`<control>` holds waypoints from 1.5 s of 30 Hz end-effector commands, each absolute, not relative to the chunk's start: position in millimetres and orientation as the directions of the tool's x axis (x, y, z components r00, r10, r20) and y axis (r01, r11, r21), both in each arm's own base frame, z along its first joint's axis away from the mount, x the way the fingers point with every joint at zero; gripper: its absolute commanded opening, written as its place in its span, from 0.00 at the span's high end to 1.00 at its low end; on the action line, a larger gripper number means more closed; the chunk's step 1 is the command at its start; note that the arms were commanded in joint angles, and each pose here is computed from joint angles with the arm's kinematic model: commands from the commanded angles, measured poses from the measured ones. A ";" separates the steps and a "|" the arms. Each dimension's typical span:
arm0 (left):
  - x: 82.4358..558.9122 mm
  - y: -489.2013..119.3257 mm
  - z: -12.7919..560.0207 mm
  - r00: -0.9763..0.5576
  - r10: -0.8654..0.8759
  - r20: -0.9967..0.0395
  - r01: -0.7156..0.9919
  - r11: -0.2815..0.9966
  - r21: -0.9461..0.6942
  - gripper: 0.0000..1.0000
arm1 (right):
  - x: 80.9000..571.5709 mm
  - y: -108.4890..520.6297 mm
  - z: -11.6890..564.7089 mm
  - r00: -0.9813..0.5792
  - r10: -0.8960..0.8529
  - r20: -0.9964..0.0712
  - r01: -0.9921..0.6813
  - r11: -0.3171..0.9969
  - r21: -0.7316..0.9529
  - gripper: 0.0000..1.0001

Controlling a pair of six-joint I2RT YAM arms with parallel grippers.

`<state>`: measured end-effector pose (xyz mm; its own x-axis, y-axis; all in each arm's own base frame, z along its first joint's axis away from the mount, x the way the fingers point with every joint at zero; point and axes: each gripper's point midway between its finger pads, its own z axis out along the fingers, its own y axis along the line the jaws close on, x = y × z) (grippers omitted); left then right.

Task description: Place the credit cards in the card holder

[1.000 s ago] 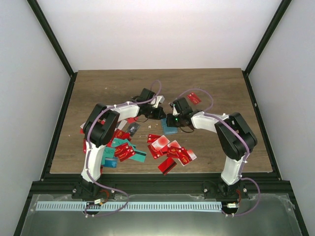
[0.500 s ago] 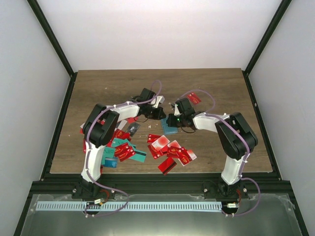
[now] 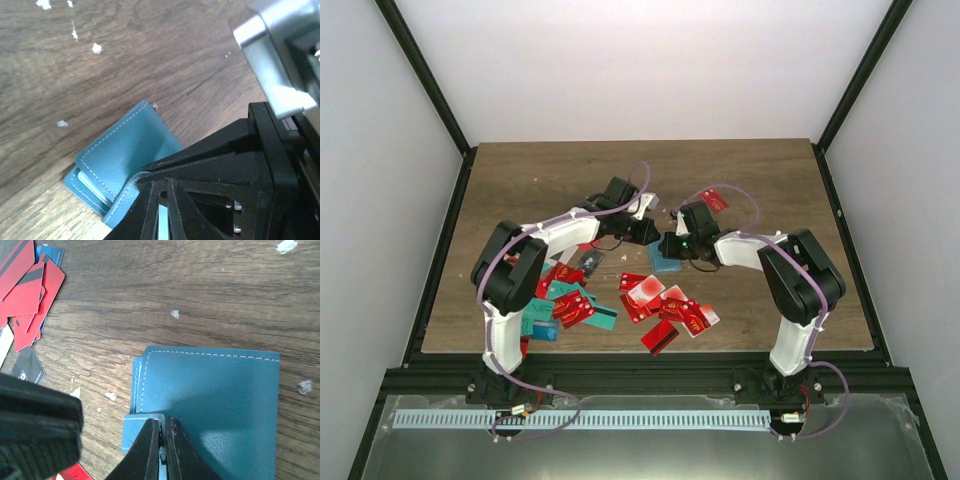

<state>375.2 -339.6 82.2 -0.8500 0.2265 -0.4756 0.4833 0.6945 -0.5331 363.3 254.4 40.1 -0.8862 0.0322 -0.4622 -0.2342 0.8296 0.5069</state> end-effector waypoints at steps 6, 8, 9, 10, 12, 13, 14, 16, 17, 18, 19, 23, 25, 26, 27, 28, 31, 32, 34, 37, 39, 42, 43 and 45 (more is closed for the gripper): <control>347.0 -337.1 46.3 -0.864 0.305 -0.400 0.482 0.733 -0.481 0.91 | 356.4 236.8 24.5 -0.906 0.042 -0.420 -0.180 0.861 0.475 0.99; 345.5 -335.2 40.1 -0.865 0.311 -0.393 0.478 0.748 -0.460 0.91 | 356.3 237.9 25.3 -0.906 0.041 -0.421 -0.185 0.858 0.480 0.99; 345.5 -333.8 36.6 -0.867 0.313 -0.389 0.475 0.755 -0.452 0.91 | 356.5 238.5 25.7 -0.906 0.040 -0.422 -0.186 0.856 0.482 0.99; 345.2 -333.3 32.9 -0.867 0.316 -0.384 0.474 0.760 -0.445 0.91 | 356.5 239.3 26.3 -0.906 0.040 -0.421 -0.188 0.854 0.486 0.99; 345.4 -330.9 25.0 -0.872 0.318 -0.373 0.466 0.772 -0.433 0.92 | 355.9 240.1 27.4 -0.906 0.039 -0.421 -0.191 0.850 0.490 0.99; 345.6 -329.7 21.3 -0.873 0.319 -0.368 0.464 0.776 -0.428 0.92 | 356.2 240.6 28.5 -0.906 0.040 -0.422 -0.192 0.849 0.492 0.99; 344.8 -328.5 16.8 -0.875 0.322 -0.362 0.461 0.782 -0.420 0.92 | 356.2 241.1 29.7 -0.905 0.039 -0.425 -0.195 0.848 0.493 0.99; 344.2 -325.3 9.4 -0.879 0.323 -0.352 0.453 0.795 -0.404 0.92 | 356.7 241.9 33.3 -0.903 0.040 -0.429 -0.199 0.844 0.498 0.99; 344.5 -323.8 6.7 -0.880 0.323 -0.349 0.451 0.800 -0.396 0.92 | 356.4 243.0 35.9 -0.901 0.038 -0.431 -0.205 0.840 0.502 0.98; 344.1 -322.2 4.3 -0.881 0.323 -0.345 0.448 0.805 -0.390 0.92 | 356.8 243.4 38.3 -0.900 0.039 -0.433 -0.207 0.838 0.505 0.96; 343.4 -321.5 2.5 -0.882 0.324 -0.341 0.446 0.806 -0.389 0.92 | 357.3 244.1 41.6 -0.899 0.039 -0.436 -0.211 0.834 0.510 0.93; 339.0 -319.5 -2.0 -0.884 0.327 -0.333 0.445 0.807 -0.389 0.92 | 359.9 247.7 59.6 -0.890 0.041 -0.455 -0.230 0.819 0.525 0.80; 337.7 -319.6 -2.7 -0.884 0.329 -0.331 0.446 0.806 -0.390 0.92 | 362.3 248.9 70.1 -0.883 0.043 -0.467 -0.240 0.814 0.530 0.76; 336.9 -319.7 -3.0 -0.884 0.331 -0.331 0.447 0.805 -0.390 0.92 | 363.1 249.5 75.4 -0.880 0.045 -0.473 -0.245 0.811 0.532 0.73; 336.7 -319.2 -3.1 -0.884 0.331 -0.330 0.447 0.805 -0.390 0.92 | 364.5 249.9 82.2 -0.874 0.047 -0.483 -0.251 0.807 0.534 0.72; 336.5 -319.1 -3.1 -0.884 0.332 -0.330 0.448 0.805 -0.390 0.92 | 365.6 250.2 87.1 -0.870 0.047 -0.491 -0.257 0.806 0.533 0.71; 335.8 -319.4 -2.2 -0.882 0.335 -0.333 0.452 0.803 -0.389 0.92 | 368.9 248.0 95.9 -0.859 0.048 -0.509 -0.262 0.814 0.519 0.69; 335.7 -320.0 -1.0 -0.880 0.337 -0.335 0.455 0.801 -0.390 0.92 | 369.8 246.0 96.4 -0.857 0.048 -0.513 -0.259 0.821 0.509 0.69; 335.3 -320.2 -0.3 -0.878 0.339 -0.338 0.458 0.799 -0.390 0.92 | 371.0 243.1 93.3 -0.853 0.044 -0.520 -0.256 0.832 0.491 0.69; 334.7 -320.9 1.4 -0.876 0.341 -0.342 0.463 0.796 -0.390 0.92 | 371.7 244.3 84.0 -0.857 0.024 -0.515 -0.268 0.832 0.485 0.70; 334.6 -321.0 1.5 -0.875 0.343 -0.342 0.464 0.795 -0.390 0.92 | 371.2 247.1 76.2 -0.865 0.007 -0.502 -0.276 0.828 0.487 0.72; 334.3 -321.2 1.3 -0.875 0.344 -0.341 0.465 0.794 -0.392 0.92 | 369.9 251.0 67.7 -0.872 -0.013 -0.489 -0.290 0.818 0.496 0.74; 333.7 -321.7 1.0 -0.874 0.346 -0.341 0.467 0.793 -0.392 0.92 | 369.3 251.7 64.0 -0.876 -0.018 -0.482 -0.291 0.817 0.498 0.75; 333.9 -322.2 1.5 -0.873 0.346 -0.342 0.468 0.792 -0.393 0.92 | 369.2 252.1 59.9 -0.879 -0.021 -0.477 -0.290 0.817 0.498 0.77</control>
<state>350.9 -334.3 27.5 -0.8576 0.3063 -0.4132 0.4800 0.7652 -0.4289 360.5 247.6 58.8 -0.8868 -0.0010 -0.4621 -0.2605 0.8271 0.4981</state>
